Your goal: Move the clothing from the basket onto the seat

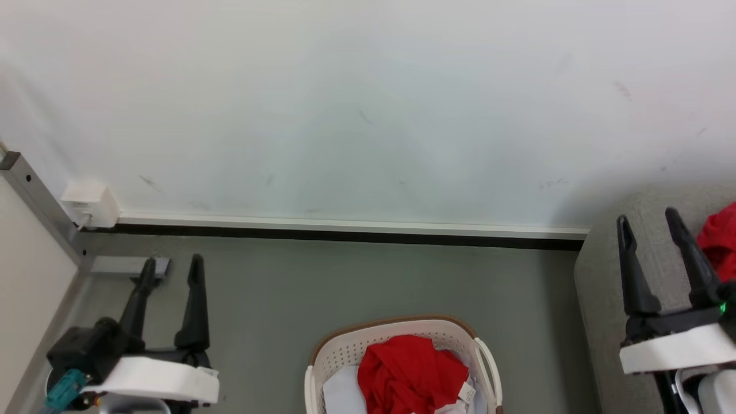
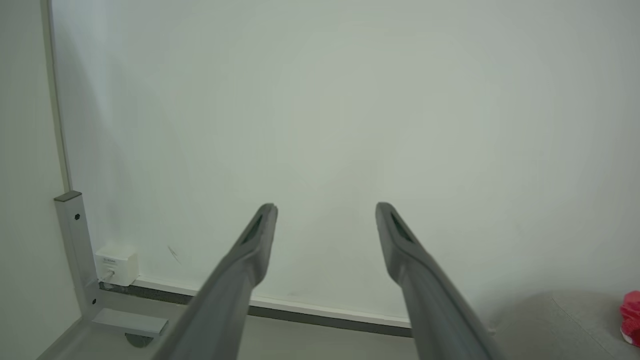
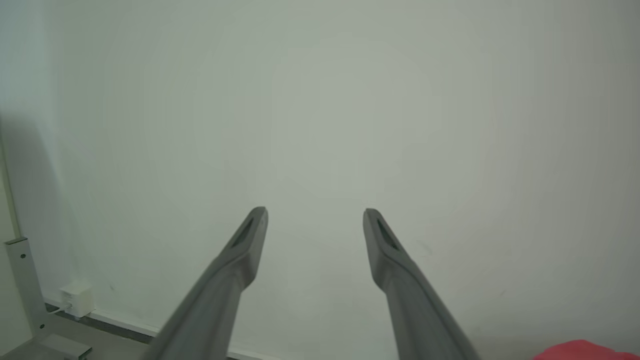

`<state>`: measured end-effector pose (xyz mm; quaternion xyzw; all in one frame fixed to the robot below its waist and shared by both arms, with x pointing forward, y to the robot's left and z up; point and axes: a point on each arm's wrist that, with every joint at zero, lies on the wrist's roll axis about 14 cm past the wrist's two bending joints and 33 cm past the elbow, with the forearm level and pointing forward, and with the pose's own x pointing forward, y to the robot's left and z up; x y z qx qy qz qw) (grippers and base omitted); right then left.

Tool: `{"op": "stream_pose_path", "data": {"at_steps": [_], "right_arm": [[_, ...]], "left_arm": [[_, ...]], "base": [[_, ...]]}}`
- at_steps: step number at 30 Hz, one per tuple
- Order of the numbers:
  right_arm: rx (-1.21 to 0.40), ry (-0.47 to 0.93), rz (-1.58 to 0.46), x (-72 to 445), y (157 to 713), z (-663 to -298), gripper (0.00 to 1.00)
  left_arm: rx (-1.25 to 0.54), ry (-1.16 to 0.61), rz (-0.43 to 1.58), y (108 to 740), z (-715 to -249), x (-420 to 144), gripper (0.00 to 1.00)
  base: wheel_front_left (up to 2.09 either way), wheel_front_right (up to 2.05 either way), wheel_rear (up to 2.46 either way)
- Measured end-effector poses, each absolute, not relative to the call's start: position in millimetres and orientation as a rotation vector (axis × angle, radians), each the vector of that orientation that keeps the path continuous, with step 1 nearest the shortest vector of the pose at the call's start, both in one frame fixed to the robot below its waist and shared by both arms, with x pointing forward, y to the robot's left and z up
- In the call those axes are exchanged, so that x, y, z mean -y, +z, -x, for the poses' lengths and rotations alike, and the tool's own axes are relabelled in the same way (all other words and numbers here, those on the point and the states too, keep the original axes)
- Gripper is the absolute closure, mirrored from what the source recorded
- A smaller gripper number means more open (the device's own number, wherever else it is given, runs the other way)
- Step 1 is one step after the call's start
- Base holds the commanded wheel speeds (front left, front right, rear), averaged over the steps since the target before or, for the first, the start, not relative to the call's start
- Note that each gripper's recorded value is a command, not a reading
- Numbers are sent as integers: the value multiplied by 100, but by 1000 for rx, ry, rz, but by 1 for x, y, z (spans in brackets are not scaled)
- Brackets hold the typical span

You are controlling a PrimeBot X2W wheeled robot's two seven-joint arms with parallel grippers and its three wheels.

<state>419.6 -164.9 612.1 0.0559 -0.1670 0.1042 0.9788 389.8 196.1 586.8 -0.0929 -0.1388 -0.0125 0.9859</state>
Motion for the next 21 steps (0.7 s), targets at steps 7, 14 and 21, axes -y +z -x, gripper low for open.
{"op": "stream_pose_path", "data": {"at_steps": [7,14,21], "right_arm": [[256,180,-154,160,572,-405,0],[249,157,-158,163,568,-401,0],[246,159,-160,160,566,-399,0]], "left_arm": [[261,57,174,572,-372,-215,0],[262,68,168,568,-369,-216,0],[264,49,167,567,-372,-209,0]], "base": [[0,0,0],[0,0,0],[0,0,0]]}}
